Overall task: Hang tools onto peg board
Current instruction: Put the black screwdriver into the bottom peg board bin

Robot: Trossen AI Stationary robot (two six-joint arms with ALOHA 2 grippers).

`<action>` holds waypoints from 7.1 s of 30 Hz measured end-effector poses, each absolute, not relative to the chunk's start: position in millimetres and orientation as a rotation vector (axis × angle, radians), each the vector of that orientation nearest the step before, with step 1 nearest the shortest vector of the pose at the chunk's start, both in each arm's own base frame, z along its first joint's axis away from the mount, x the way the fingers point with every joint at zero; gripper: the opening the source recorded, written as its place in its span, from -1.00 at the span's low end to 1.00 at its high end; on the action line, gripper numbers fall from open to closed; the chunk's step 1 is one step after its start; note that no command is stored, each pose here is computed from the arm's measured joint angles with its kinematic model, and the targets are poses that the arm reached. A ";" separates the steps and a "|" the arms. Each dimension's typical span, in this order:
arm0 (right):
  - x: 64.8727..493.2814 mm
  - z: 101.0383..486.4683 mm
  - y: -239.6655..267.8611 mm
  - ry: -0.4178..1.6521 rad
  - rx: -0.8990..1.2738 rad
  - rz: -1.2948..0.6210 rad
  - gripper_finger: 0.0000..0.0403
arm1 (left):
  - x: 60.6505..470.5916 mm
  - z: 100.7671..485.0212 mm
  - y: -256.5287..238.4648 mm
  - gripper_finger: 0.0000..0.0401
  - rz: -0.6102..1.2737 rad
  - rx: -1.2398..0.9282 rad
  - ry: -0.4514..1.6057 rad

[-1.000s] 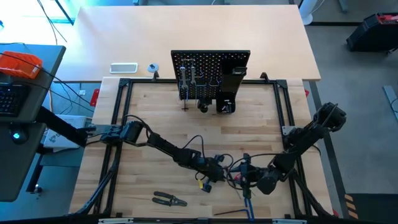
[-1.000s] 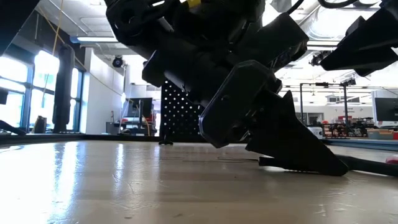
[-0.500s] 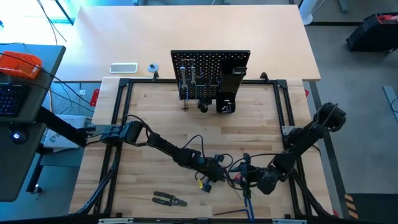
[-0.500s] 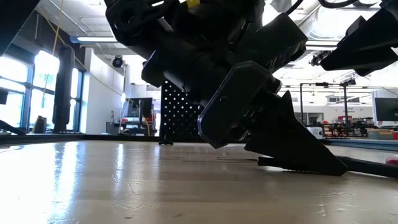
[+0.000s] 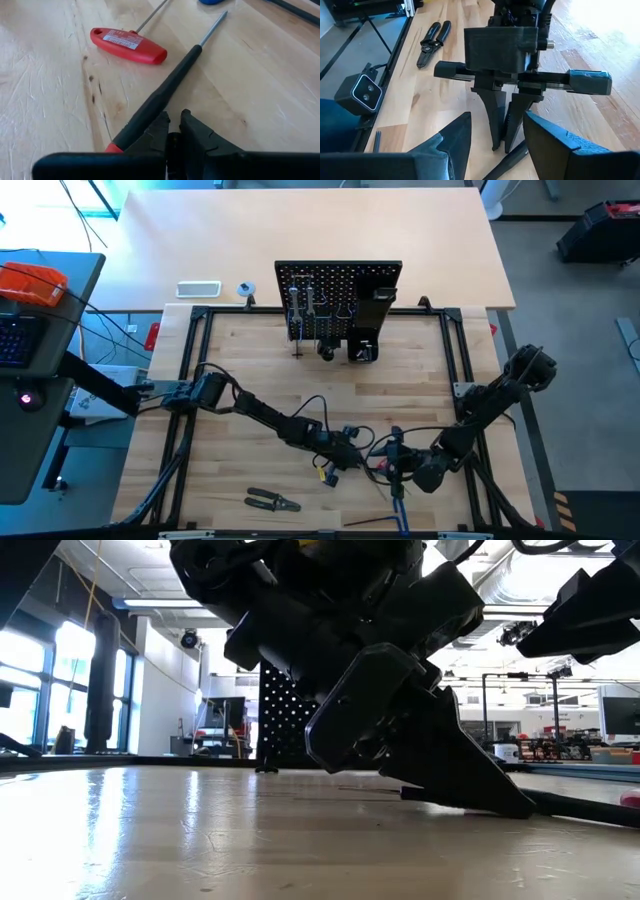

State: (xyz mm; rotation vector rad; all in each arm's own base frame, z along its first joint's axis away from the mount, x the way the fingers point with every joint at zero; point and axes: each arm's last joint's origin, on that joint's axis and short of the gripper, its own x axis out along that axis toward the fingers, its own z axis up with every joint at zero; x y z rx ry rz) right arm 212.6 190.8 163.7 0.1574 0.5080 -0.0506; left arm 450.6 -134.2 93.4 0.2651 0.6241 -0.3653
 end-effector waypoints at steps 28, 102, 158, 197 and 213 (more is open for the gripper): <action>207.9 163.7 195.9 0.505 0.171 -0.039 -0.14 | 443.4 90.7 -125.5 -0.12 -0.372 0.254 0.772; 206.2 171.0 191.6 0.459 0.067 -0.085 -0.14 | 440.3 157.8 -136.4 -0.95 -0.357 0.380 0.904; 121.8 303.4 136.1 0.089 -0.221 -0.036 -0.14 | 266.1 322.6 -66.1 -0.95 0.053 0.301 0.451; 236.4 288.2 102.3 -0.083 -0.231 0.015 -0.14 | 311.4 228.0 -79.1 -0.95 -0.030 0.140 -0.214; 265.4 272.2 90.7 -0.122 -0.131 0.038 -0.14 | 312.5 228.9 -75.7 -0.95 -0.036 0.139 -0.239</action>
